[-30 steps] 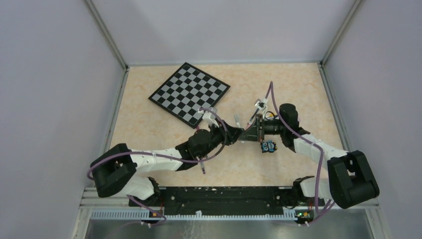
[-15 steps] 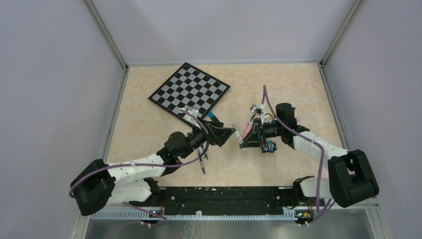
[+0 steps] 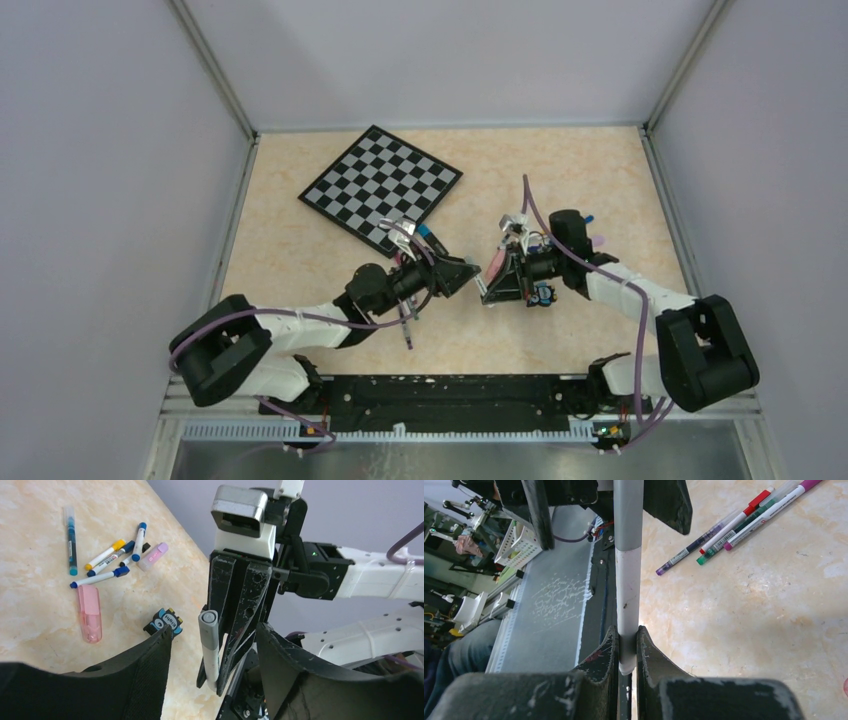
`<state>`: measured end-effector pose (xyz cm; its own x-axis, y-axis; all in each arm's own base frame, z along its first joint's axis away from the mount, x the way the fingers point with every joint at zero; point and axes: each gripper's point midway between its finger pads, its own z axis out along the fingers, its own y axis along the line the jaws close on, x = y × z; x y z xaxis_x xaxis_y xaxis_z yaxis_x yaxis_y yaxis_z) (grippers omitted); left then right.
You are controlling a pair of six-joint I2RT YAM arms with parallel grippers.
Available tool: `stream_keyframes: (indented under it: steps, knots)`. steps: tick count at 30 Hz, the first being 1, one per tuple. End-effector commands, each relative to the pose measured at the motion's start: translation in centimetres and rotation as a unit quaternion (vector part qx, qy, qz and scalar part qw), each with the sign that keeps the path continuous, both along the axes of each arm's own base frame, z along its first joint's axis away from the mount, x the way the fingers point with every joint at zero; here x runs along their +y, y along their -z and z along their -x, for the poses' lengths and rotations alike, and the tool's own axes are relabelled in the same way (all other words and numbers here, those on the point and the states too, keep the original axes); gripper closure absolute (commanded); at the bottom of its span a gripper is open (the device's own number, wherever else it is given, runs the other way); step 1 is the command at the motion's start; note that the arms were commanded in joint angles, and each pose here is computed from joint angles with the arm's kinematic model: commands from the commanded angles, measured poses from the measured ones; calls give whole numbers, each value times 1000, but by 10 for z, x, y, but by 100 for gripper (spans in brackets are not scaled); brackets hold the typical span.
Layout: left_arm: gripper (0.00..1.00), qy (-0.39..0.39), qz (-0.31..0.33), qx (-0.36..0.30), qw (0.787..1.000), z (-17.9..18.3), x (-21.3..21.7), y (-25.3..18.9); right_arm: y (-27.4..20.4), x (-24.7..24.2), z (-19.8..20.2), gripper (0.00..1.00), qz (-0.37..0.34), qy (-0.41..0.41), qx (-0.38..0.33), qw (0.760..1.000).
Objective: Open the pen caps
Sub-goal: Open the pen cap from the pen.
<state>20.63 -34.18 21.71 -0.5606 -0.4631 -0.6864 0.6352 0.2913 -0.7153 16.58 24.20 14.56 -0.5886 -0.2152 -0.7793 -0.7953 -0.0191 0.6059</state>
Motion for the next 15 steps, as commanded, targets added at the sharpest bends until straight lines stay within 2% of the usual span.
stream_keyframes:
  steps: [1, 6, 15]
  knots:
    - [39, 24, 49, -26, 998, 2, -9, -27, -18, 7, -5, 100, -23, -24, -42, 999]
    - [57, 28, 56, -22, 998, 1, -13, -26, -17, 8, -4, 100, -21, -26, -40, 999]
    - [60, 15, 57, -23, 998, -4, -11, -28, -15, 9, -3, 100, -19, -29, -38, 999]
